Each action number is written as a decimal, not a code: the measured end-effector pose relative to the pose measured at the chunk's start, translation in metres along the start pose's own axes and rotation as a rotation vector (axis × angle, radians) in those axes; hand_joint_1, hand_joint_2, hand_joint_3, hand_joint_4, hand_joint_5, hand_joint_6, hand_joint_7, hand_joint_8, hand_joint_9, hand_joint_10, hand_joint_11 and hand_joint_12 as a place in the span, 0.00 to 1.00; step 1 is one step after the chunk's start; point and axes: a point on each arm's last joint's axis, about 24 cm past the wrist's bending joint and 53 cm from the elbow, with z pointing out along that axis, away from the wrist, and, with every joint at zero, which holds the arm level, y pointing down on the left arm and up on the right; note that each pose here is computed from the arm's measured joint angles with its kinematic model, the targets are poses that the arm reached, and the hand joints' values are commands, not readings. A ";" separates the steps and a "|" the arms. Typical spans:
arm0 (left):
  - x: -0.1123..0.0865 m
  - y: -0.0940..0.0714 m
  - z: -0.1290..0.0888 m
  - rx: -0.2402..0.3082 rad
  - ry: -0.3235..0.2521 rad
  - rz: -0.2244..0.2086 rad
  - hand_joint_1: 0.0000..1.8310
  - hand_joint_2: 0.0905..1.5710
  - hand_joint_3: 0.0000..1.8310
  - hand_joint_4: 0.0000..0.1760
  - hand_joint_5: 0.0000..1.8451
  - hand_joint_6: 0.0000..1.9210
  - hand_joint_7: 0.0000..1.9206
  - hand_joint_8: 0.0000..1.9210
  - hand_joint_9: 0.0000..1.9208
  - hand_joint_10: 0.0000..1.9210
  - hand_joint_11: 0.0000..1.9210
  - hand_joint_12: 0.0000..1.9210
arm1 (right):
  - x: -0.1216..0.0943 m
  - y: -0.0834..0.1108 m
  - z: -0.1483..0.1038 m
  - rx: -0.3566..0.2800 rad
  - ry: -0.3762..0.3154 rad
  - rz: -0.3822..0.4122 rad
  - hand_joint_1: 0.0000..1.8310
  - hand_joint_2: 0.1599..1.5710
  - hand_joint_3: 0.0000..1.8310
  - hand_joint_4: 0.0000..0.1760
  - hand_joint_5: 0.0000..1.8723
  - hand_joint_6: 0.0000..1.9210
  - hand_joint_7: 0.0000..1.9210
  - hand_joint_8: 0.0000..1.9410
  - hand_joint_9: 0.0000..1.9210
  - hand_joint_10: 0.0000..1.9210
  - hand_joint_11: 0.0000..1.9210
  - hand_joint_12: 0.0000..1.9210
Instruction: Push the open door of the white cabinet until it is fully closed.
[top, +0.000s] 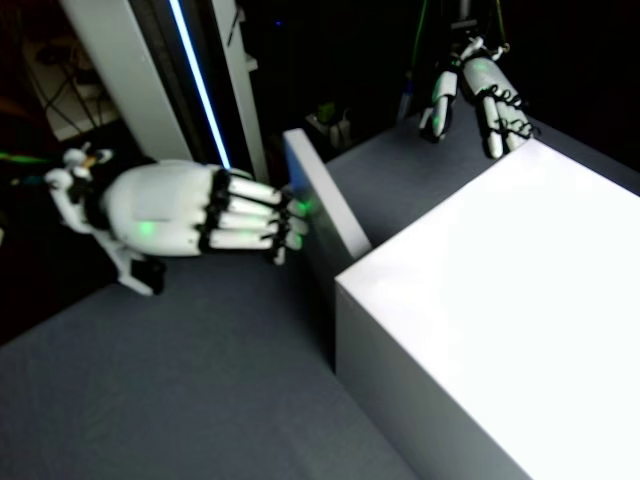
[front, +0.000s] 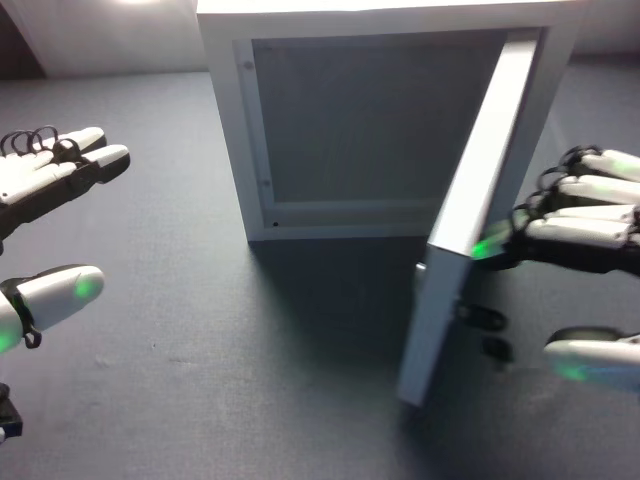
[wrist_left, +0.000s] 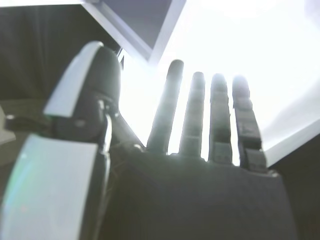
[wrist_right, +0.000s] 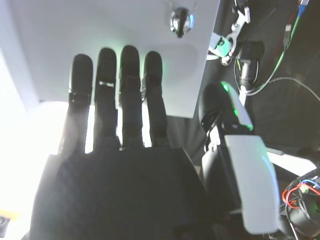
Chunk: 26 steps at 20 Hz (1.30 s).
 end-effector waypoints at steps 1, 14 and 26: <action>-0.001 0.000 -0.001 -0.001 -0.002 0.003 0.18 0.88 0.00 0.00 0.06 0.00 0.00 0.00 0.00 0.00 0.00 0.00 | 0.006 0.000 0.005 -0.008 0.011 0.007 0.17 0.82 0.00 0.00 0.13 0.29 0.23 0.00 0.04 0.48 0.00 0.81; -0.007 0.001 -0.007 -0.006 -0.026 0.007 0.18 0.86 0.00 0.00 0.06 0.00 0.00 0.00 0.00 0.00 0.04 0.03 | 0.023 0.004 0.057 -0.081 0.030 0.020 0.20 0.80 0.00 0.00 0.15 0.03 0.17 0.00 0.07 0.20 0.00 0.76; -0.013 0.004 -0.012 -0.018 -0.057 0.010 0.40 0.92 0.00 0.00 0.07 0.00 0.01 0.00 0.00 0.00 0.00 0.13 | 0.041 -0.001 0.095 -0.082 0.066 0.022 0.11 0.84 0.00 0.00 0.08 0.00 0.09 0.00 0.08 0.01 0.00 0.36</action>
